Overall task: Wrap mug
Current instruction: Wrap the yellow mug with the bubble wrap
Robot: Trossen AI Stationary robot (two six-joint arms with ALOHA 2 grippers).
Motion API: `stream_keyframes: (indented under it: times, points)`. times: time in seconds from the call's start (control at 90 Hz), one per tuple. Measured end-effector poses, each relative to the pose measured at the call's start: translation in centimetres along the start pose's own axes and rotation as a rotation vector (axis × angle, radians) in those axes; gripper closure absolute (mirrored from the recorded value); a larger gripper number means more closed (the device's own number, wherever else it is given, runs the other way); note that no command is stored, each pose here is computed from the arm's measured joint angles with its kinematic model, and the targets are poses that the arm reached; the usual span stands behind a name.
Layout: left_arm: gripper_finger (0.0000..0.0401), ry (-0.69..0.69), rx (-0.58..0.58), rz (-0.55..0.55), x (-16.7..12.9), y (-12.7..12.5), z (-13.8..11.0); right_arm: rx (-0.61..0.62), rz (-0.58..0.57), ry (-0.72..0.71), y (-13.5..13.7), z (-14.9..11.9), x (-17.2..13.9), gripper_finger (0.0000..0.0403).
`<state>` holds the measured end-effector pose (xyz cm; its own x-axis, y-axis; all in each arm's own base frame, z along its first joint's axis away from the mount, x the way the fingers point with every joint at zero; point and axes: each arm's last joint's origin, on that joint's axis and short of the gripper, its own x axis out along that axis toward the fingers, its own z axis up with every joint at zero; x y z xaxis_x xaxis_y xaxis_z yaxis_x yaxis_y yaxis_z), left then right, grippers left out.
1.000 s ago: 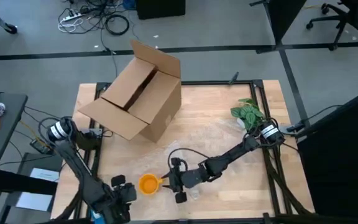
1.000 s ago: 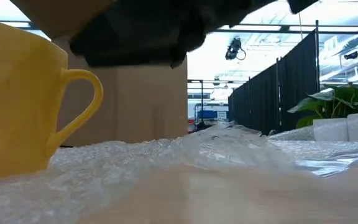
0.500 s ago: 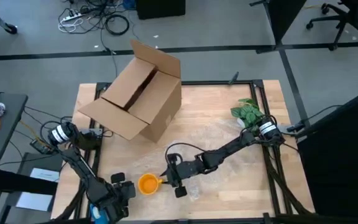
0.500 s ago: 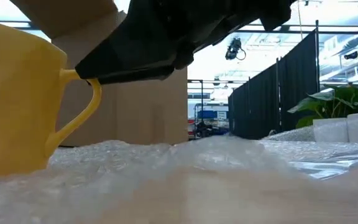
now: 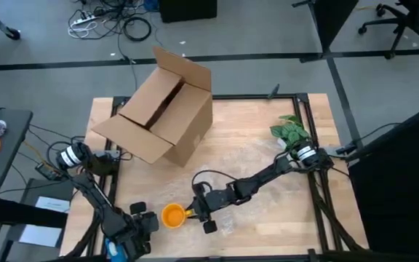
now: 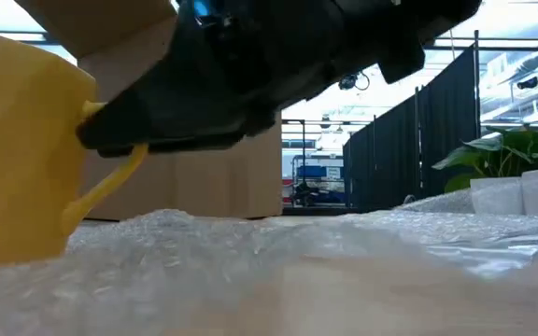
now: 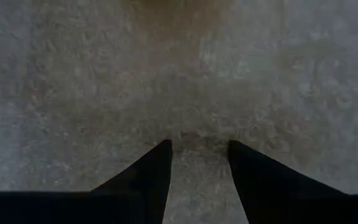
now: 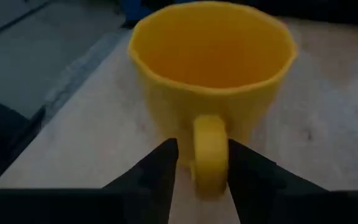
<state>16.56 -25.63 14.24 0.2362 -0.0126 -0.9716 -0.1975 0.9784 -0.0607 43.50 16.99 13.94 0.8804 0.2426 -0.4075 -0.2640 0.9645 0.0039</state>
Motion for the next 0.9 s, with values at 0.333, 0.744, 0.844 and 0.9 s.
stream_keyframes:
  times: [0.333,0.744,0.844,0.9]
  points:
    - [0.0253,0.001,0.003,0.006,0.0,0.1,0.0,0.0,-0.04,0.066,-0.2,-0.5,-0.1,0.0383]
    - [0.0253,0.159,-0.044,-0.011,-0.7,-0.4,-0.8,-0.072,-0.124,0.211,-0.2,2.2,-3.9,0.0386]
    - [0.0253,0.219,-0.063,-0.017,-1.6,-0.6,-0.7,-0.077,-0.134,0.224,0.2,2.0,-4.0,0.0386]
    - [0.0253,0.208,-0.064,-0.042,-2.5,-0.8,-0.5,-0.073,-0.142,0.219,0.4,1.4,-4.0,0.0386]
